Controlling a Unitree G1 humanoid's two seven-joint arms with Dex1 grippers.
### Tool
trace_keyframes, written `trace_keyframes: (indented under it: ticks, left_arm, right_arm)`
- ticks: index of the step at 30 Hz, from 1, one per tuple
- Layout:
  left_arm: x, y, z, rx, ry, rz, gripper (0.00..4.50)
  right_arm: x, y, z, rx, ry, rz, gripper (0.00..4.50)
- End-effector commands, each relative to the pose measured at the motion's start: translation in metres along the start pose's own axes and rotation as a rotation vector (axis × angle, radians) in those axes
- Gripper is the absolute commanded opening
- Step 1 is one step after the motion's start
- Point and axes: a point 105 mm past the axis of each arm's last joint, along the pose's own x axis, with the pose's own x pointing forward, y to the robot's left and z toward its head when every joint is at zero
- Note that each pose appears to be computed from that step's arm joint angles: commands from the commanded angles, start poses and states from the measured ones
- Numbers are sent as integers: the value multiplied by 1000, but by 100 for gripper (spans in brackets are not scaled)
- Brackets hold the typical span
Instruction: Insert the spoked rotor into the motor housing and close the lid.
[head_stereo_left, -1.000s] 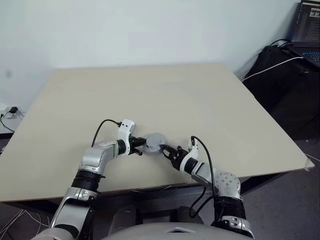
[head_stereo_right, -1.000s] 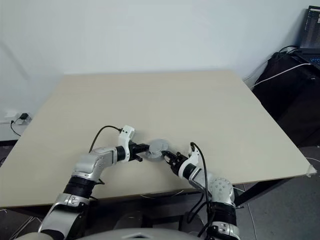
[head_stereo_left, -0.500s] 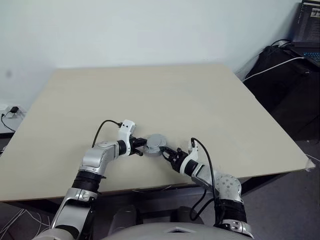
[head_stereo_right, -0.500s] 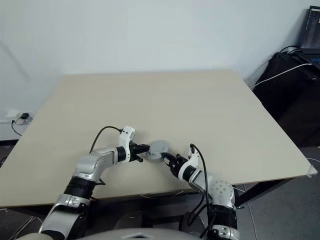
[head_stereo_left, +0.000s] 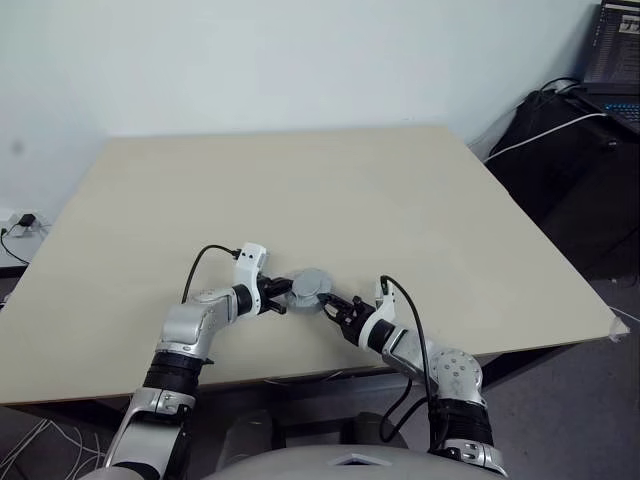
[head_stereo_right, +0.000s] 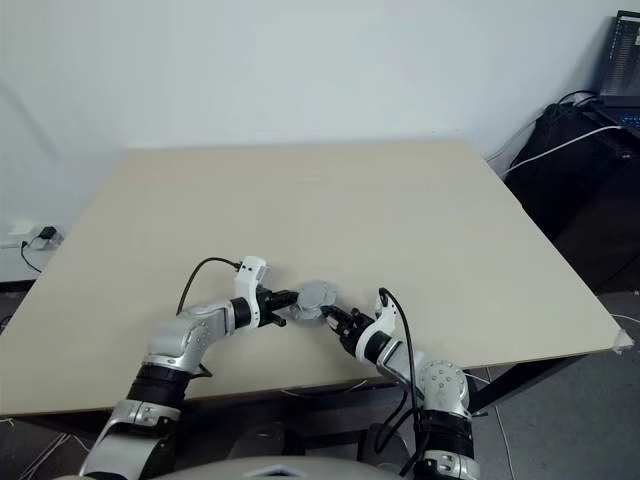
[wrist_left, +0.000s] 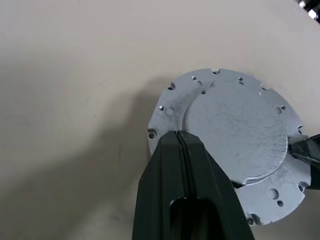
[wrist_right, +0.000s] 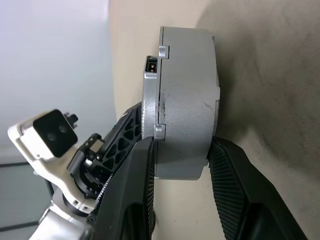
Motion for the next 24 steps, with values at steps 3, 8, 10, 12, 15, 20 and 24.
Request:
trace_keyframes:
  ticks: [3, 8, 10, 12, 15, 20, 24]
  left_arm:
    - [-19, 2, 52, -115, -313, 104, 0]
    - [-58, -3, 65, -358, -589, 107, 0]
    - [-65, -11, 50, -436, -581, 65, 0]
    - [-69, -18, 31, -511, -560, 35, 0]
    - [-76, -26, 5, -636, -551, 24, 0]
    - [-82, -37, -13, -816, -608, 4, 0]
    - [-86, -47, -15, -951, -692, -50, 0]
  right_arm:
    - [11, 22, -9, 33, -10, 93, 126]
    - [7, 23, -4, 50, -39, 108, 126]
    - [5, 26, -3, 53, -45, 128, 126]
    - [3, 31, -2, 52, -48, 158, 126]
    - [2, 40, 0, 45, -46, 193, 126]
    - [3, 48, 1, 37, -36, 217, 126]
    - [2, 63, 2, 39, -35, 275, 126]
